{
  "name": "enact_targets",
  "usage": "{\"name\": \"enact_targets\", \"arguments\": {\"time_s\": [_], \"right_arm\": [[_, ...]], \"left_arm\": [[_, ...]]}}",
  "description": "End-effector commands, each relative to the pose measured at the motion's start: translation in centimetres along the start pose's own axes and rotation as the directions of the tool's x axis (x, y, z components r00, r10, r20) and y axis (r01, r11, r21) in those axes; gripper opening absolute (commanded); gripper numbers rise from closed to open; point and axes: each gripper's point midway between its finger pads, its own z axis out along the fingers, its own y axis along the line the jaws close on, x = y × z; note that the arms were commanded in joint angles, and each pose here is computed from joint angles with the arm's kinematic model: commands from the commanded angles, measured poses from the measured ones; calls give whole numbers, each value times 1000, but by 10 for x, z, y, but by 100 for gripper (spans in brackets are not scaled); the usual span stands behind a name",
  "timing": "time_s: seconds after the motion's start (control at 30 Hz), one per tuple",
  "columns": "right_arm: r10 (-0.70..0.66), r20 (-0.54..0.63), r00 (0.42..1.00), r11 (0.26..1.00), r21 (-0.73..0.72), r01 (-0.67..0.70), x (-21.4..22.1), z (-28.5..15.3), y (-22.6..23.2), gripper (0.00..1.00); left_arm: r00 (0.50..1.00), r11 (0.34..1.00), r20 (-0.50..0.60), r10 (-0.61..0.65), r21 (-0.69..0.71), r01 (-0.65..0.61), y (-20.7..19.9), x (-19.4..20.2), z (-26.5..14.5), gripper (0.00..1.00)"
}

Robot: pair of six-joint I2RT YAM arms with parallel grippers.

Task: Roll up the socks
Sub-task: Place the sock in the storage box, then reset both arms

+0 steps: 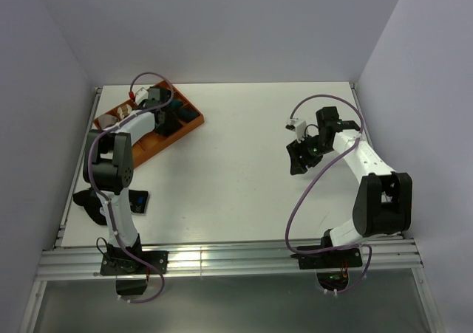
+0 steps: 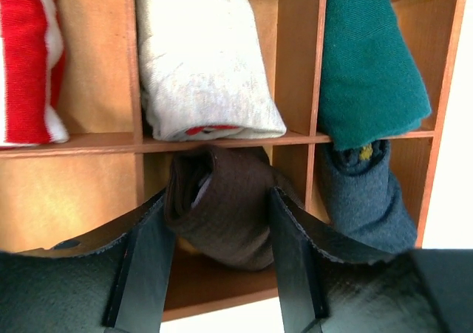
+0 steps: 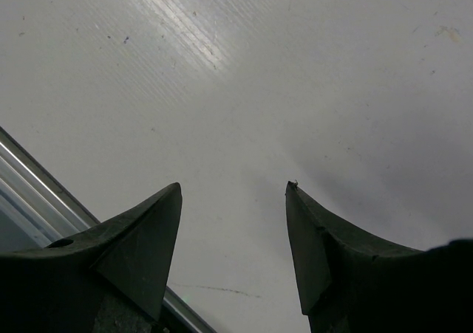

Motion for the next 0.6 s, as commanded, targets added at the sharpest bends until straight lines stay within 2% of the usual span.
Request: {"name": "enact_targets", "arguments": {"time_s": [0.0, 0.4, 0.57], "right_arm": [[-10, 11, 1000, 1000, 5, 10, -5, -3, -4, 65], [-5, 20, 1000, 1000, -16, 6, -11, -3, -2, 66], [-14, 56, 998, 1000, 16, 13, -16, -10, -3, 67]], "left_arm": [[998, 999, 50, 29, 36, -31, -12, -24, -30, 56], [992, 999, 129, 3, 35, -7, -16, -47, -66, 58], [989, 987, 144, 24, 153, -46, -35, -48, -106, 58]]}}
